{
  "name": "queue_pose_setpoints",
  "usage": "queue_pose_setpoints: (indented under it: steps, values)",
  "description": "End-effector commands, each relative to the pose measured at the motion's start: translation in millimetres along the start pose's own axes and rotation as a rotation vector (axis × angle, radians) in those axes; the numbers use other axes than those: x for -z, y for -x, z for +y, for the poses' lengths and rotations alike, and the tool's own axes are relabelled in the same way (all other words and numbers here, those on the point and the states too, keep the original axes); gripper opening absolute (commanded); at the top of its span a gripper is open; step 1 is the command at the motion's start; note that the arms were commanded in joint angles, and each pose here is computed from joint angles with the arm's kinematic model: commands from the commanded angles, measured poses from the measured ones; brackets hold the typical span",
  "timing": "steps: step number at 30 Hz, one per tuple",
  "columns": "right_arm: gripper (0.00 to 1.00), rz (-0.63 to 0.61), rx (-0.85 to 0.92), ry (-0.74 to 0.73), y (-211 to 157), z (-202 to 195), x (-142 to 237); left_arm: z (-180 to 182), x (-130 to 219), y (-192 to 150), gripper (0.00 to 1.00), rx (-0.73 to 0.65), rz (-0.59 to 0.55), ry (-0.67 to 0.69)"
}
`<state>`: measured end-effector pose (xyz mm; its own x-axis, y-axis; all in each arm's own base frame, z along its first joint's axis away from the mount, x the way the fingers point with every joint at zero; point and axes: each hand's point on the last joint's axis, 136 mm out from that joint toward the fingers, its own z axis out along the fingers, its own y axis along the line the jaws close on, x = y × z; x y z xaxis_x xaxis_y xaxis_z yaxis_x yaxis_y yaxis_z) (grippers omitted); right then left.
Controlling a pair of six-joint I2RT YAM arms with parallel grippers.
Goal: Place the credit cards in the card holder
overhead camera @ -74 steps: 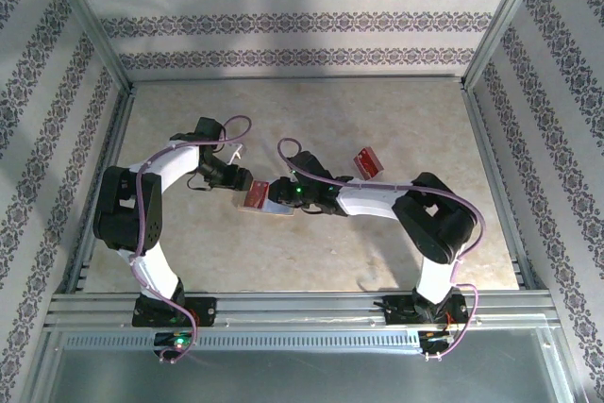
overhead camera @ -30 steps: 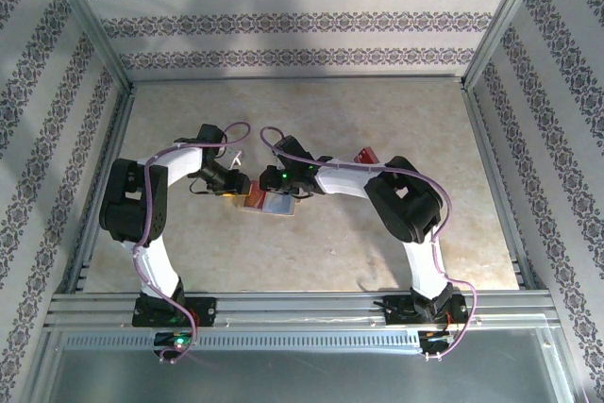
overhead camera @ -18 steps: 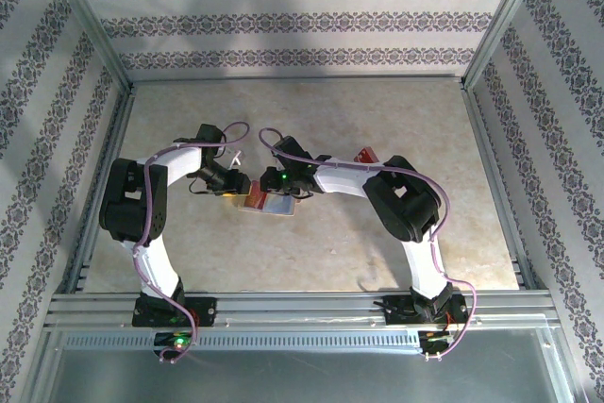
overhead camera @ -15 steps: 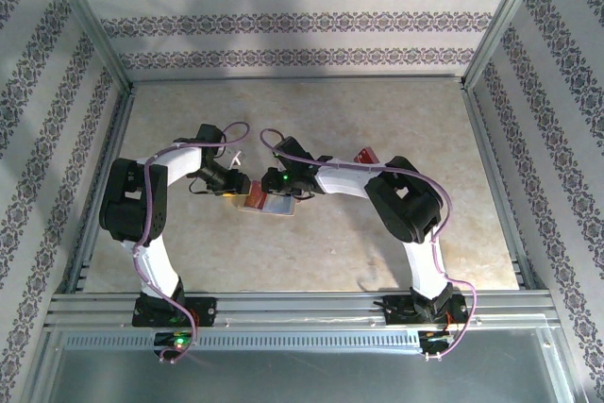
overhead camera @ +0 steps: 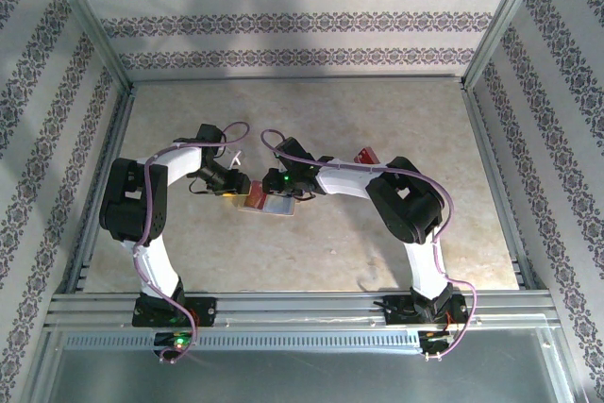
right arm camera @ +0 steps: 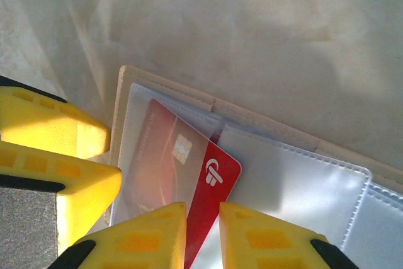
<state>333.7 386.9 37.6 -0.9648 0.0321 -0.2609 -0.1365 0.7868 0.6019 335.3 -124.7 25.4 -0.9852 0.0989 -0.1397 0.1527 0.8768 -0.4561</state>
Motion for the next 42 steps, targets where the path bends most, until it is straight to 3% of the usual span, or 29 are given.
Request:
queue_pose_setpoints:
  steps: [1,21,28,36,42]
  values:
    - [0.22,-0.01,0.002,-0.007,5,-3,-2,-1,-6,1,0.45,0.013,0.012,-0.032]
    - [0.22,-0.006,0.018,0.041,10,18,-13,-3,-7,2,0.44,0.028,0.012,-0.05]
    - [0.22,-0.029,0.036,0.049,15,24,2,-11,-10,2,0.45,0.058,0.011,-0.11]
    - [0.22,-0.058,0.036,-0.066,-3,-17,39,-11,-16,1,0.47,0.085,0.024,-0.123]
    - [0.22,-0.047,-0.029,-0.114,-26,-60,41,-12,-19,0,0.47,0.095,0.031,-0.138]
